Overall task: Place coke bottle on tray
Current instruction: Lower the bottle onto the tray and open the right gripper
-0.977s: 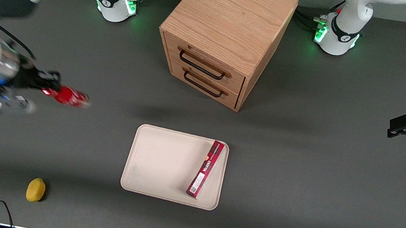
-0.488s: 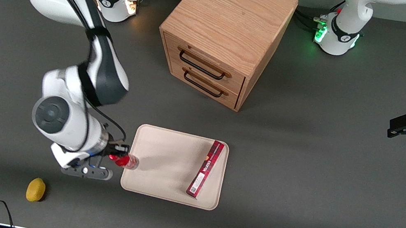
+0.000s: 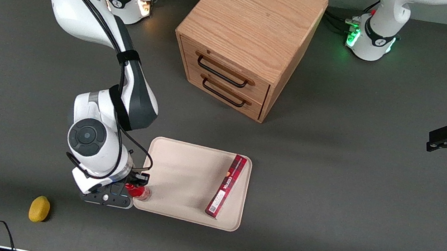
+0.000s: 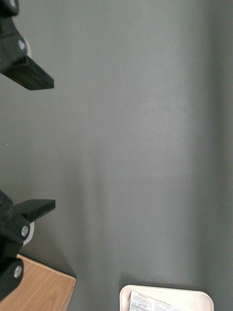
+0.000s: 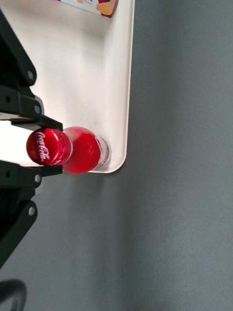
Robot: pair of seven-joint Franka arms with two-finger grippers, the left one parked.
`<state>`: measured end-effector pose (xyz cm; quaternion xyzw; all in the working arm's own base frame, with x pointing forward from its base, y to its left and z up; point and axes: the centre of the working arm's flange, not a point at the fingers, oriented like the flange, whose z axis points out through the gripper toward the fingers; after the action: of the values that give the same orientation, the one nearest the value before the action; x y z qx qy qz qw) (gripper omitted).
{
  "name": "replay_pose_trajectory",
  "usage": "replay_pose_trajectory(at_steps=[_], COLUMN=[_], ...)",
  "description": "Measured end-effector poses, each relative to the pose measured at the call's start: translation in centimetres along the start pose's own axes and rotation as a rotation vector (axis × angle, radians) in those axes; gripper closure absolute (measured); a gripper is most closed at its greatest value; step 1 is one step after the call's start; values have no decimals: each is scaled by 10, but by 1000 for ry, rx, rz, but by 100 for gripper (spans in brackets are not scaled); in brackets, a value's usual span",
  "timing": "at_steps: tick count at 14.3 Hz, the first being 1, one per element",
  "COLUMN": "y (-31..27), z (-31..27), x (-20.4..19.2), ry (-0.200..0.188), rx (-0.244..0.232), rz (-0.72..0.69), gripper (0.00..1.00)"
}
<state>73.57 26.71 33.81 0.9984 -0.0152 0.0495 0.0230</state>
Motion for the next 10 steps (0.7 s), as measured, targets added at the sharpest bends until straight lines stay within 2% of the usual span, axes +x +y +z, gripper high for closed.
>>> replay_pose_trajectory(at_steps=[8,10], y=[-5,-7], z=[7,7], x=[-3,-4], ry=[-14,-14], rx=[6,7], rz=[38,40], gripper=[69,64])
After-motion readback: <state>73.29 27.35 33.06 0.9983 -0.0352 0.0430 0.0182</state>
